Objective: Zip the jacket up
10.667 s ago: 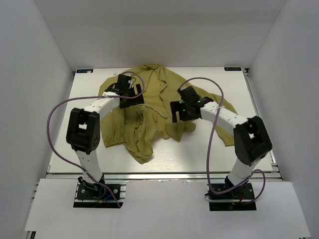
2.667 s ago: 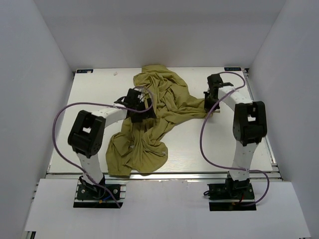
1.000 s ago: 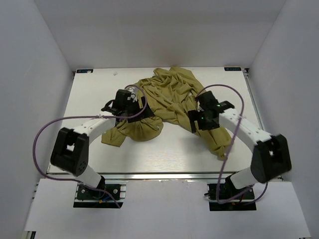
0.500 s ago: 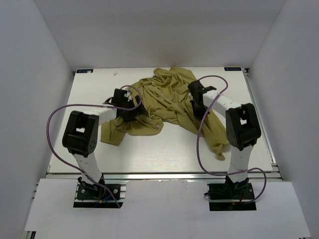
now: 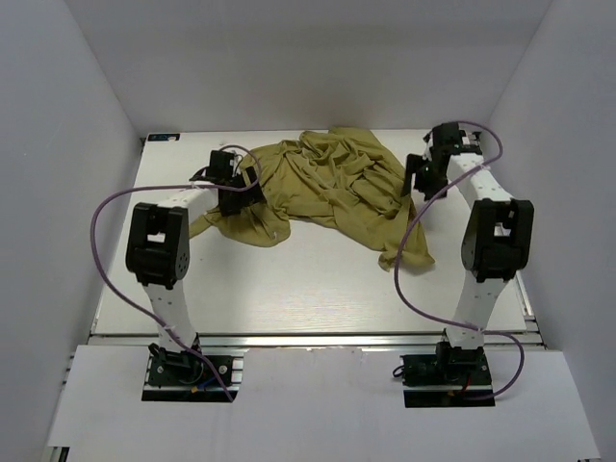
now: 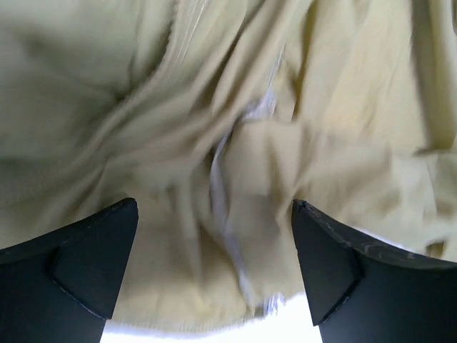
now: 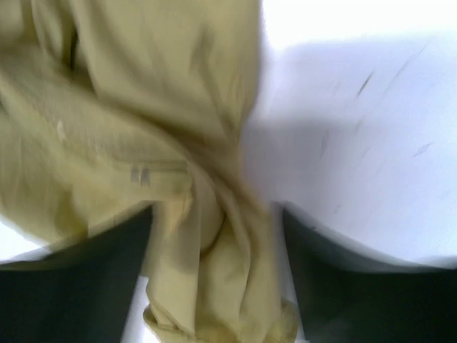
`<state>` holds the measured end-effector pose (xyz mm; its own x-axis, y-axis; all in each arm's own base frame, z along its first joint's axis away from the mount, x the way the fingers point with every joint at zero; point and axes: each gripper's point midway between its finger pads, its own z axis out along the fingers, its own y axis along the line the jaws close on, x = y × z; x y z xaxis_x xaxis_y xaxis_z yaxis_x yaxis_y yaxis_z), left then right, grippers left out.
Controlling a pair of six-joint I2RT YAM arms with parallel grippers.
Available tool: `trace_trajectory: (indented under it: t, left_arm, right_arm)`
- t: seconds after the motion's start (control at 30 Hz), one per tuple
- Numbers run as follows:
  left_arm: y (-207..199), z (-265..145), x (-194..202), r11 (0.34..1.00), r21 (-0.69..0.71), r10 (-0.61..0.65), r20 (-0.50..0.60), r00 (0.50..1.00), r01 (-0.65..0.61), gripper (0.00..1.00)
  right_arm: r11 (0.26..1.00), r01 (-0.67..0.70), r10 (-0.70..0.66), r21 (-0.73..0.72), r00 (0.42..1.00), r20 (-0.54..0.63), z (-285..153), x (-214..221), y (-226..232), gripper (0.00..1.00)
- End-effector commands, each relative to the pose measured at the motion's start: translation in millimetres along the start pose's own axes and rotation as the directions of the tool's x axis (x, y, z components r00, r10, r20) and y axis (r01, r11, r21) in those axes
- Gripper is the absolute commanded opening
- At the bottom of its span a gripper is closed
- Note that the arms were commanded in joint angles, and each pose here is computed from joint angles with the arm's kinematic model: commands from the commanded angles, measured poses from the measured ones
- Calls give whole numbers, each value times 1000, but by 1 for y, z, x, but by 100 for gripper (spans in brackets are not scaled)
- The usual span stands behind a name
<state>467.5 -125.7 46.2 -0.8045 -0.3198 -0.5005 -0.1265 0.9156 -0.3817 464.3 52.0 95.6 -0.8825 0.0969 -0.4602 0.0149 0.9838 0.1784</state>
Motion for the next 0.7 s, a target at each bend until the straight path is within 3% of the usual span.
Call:
trace_trajectory:
  t: [0.0,0.03,0.13,0.27,0.53,0.67]
  left_arm:
    - [-11,-70,-23,1000,-15,-4,115,993,6,98]
    - [0,-76,-13,998,-57,-24,113,993,30,98]
    - [32,-110,-13,967,-221,-80,208,975,126,98]
    - [69,-128,-11,918,-324,-152,245,958,228,98]
    - [94,-95,-13,906,-334,-197,214,957,261,98]
    - [97,-70,-15,911,-319,-215,178,960,262,90]
  right_arm:
    - [985,87,-80,-150,995,52,-49,20,39,88]
    - [986,83,-81,-144,997,21,-46,42,38,89]
    - [994,85,-79,-68,993,84,-75,52,40,89]
    - [983,180,-183,36,980,77,-91,91,63,89]
    - [960,219,-216,172,976,-33,-82,156,77,89]
    - [958,227,-220,177,974,-58,-71,167,82,89]
